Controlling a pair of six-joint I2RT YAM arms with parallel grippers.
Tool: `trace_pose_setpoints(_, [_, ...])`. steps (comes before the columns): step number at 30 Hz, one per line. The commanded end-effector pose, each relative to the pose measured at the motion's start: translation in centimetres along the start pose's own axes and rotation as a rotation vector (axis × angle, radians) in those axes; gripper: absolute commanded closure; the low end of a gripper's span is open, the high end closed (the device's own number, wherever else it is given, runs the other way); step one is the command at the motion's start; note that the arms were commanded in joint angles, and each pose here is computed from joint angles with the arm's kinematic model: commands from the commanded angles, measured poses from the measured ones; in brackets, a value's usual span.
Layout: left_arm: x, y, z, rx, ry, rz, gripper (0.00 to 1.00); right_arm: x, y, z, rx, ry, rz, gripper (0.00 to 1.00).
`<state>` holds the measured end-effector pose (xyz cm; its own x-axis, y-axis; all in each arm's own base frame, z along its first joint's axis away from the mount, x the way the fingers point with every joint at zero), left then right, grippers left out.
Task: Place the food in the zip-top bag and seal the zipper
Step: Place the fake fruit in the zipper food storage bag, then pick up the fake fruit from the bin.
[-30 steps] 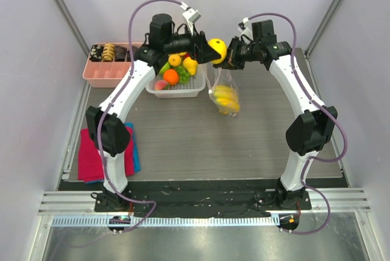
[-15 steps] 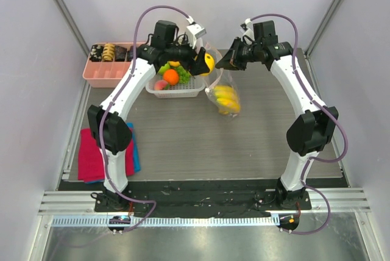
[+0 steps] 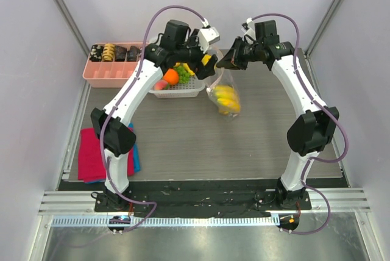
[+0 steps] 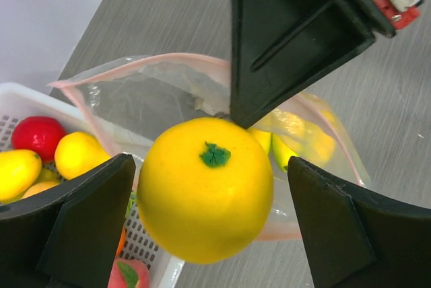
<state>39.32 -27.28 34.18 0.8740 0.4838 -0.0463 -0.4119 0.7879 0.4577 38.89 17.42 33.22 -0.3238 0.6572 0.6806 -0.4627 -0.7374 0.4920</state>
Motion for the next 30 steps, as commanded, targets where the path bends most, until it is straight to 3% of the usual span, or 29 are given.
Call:
trace_pose_setpoints(1, [1.8, 3.0, 2.6, -0.129, 0.022, 0.095, 0.00, 1.3, 2.4, 1.2, -0.076, 0.030, 0.036, 0.99])
trace_pose_setpoints(7, [4.1, 5.7, 3.7, -0.262, 0.158, 0.101, 0.00, 0.5, 3.1, 1.2, -0.072, 0.001, 0.052, 0.99])
trace_pose_setpoints(14, [6.5, 6.1, 1.3, -0.218, 0.289, 0.139, 0.00, -0.6, 3.9, 1.6, -0.087, -0.011, 0.049, 0.99])
trace_pose_setpoints(19, [10.5, 4.9, -1.9, -0.145, 0.370, 0.255, 0.00, -0.4, 3.9, 2.0, -0.099, -0.009, 0.051, 0.99])
trace_pose_setpoints(30, [17.9, 0.2, -6.8, -0.045, 0.291, 0.467, 0.00, 0.2, 4.8, 2.4, -0.128, 0.046, 0.031, 0.99])
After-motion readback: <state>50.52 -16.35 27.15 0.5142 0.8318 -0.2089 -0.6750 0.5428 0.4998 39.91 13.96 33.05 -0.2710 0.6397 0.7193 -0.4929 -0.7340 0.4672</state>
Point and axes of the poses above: each gripper's point midway between its finger pads, its own y axis back along the fingers, its own x axis along the line the jaws close on, z = x × y, the point moved 8 cm from there along y, back along the fingers, and after that the axes turned 10 degrees about y, right-handed, at the moved point
